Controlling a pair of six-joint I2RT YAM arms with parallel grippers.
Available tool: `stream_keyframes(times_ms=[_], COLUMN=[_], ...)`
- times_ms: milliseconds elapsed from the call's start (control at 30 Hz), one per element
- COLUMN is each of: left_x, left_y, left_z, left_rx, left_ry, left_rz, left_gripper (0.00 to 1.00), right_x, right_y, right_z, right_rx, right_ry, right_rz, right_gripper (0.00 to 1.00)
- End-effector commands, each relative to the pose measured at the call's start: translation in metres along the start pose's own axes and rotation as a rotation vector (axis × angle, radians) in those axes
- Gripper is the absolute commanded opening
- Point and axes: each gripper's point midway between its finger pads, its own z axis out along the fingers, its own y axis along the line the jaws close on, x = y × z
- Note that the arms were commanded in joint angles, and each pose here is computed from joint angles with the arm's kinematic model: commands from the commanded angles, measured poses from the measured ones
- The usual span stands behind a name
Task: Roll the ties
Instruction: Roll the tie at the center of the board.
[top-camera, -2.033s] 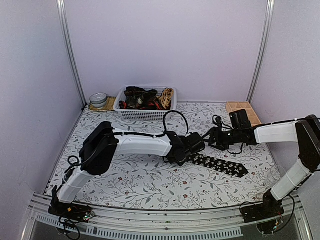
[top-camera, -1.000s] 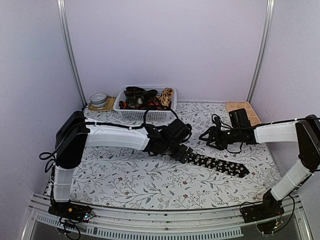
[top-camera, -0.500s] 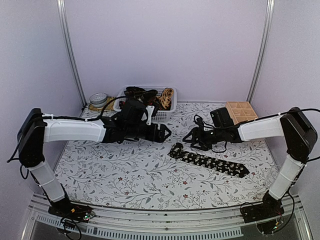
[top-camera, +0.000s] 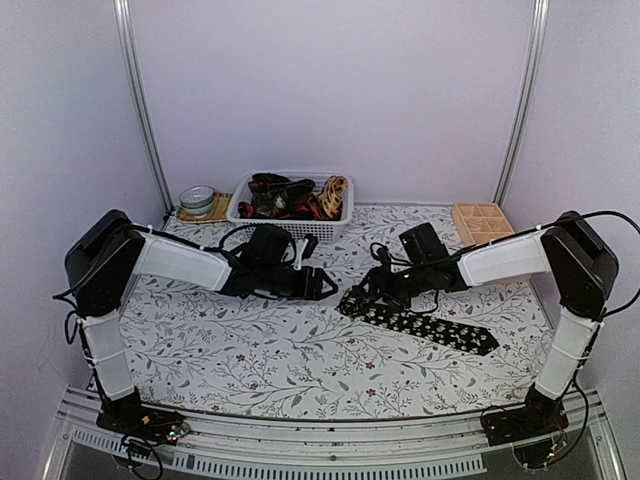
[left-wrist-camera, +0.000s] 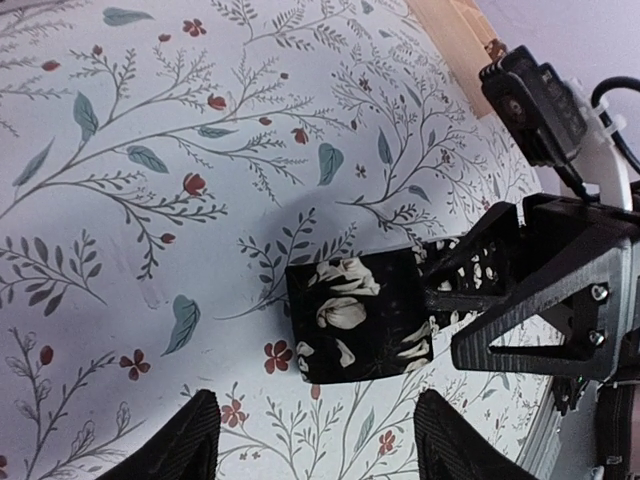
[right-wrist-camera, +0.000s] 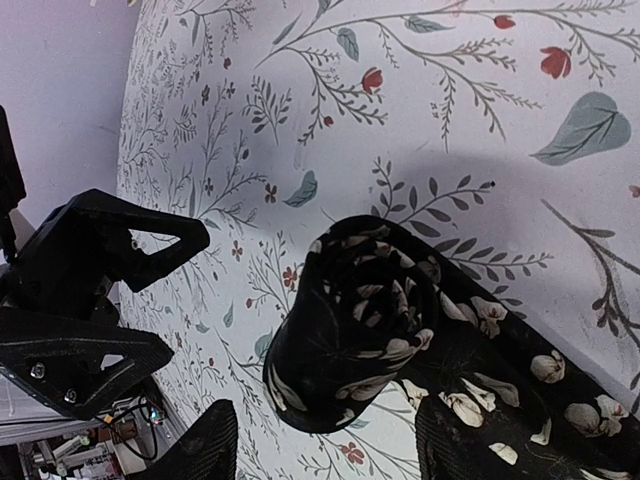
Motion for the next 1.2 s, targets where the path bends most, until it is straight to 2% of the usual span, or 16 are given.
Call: stream_keyframes(times_ms=[0,333,767,1033,1167], left_x=[-0.005,0.013,0.021,0.018,0.016], left_y=[-0.010,0.000,-0.006,-0.016,-0.018], left_z=[0.011,0.034,0.047,0.046,0.044], left_rx=[0.066,0.077,0.125,0.140,0.143], left_ry=[0.004,0.071,0.098,0.087,0.078], left_rz=[0.004,-0.002,0.007,0.019,0.027], left_gripper=[0.62,0.59,0.54,0.54,0.56], right_x=[0.007,0.003,0.012,0.021,0.025], right_y=[-0.019,-0.018,-0.028,-0.041,-0.048], right_z=[0.017,0.026,0.030,0.028,0.028], right_rx=[0.057,0.052,0.067,0.101,0.124], right_ry=[0.032,0.041,0.067,0.077,0.086], right_rz=[0.029,0.045,0.054,0.052,0.044], right_gripper=[0.60,0.57,0.48,0.30,0.24])
